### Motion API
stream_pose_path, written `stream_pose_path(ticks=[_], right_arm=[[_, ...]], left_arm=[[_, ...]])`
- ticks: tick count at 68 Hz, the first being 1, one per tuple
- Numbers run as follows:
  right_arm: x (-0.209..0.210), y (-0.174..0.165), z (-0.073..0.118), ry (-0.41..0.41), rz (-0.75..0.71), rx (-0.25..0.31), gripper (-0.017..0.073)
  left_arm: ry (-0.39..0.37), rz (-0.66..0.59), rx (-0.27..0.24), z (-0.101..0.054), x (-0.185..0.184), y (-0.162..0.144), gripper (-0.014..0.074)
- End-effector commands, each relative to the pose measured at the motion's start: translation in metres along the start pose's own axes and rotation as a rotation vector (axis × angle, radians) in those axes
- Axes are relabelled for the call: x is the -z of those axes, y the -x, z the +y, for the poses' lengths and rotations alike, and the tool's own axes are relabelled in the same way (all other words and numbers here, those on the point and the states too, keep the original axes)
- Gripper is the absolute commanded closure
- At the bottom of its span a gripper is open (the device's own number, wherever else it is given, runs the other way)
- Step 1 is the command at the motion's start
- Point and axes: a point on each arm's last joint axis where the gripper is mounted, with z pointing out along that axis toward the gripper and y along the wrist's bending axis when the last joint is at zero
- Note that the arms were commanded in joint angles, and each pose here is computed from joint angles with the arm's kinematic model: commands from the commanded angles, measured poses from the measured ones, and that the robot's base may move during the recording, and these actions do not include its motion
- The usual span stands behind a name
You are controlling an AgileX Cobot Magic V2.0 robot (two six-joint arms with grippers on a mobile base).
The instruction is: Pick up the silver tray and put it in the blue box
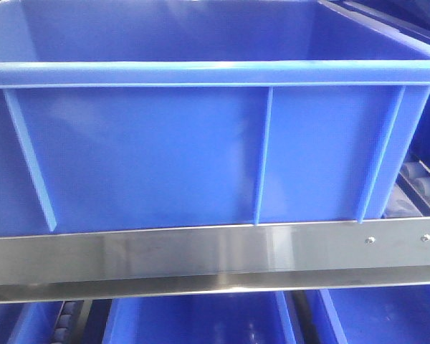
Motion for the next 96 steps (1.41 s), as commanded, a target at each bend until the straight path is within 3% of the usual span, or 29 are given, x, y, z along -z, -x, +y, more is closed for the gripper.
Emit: stream_pose_path(ticks=[1, 6, 14, 26, 31, 96], right_arm=[[0.003, 0.016, 0.0, -0.003, -0.132, 0.007, 0.0502], [0.003, 0.016, 0.0, -0.003, -0.132, 0.007, 0.0502], [0.003, 0.016, 0.0, -0.003, -0.132, 0.007, 0.0502], [0.003, 0.016, 0.0, -0.003, -0.132, 0.007, 0.0502], [0.003, 0.016, 0.0, -0.003, -0.132, 0.007, 0.0502], [0.003, 0.016, 0.0, -0.003, -0.132, 0.007, 0.0502]], left_arm=[[0.082, -0.11, -0.011, 0.004, 0.004, 0.002, 0.0684], [0.131, -0.087, -0.014, 0.007, 0.002, -0.007, 0.0684], [0.148, -0.058, -0.013, 0.008, 0.001, -0.021, 0.0684], [0.156, -0.07, 0.053, 0.01, 0.0, -0.037, 0.0684], [0.152, -0.061, 0.023, 0.009, 0.0, -0.038, 0.0684], [0.152, -0.06, 0.022, 0.009, 0.0, -0.038, 0.0684]])
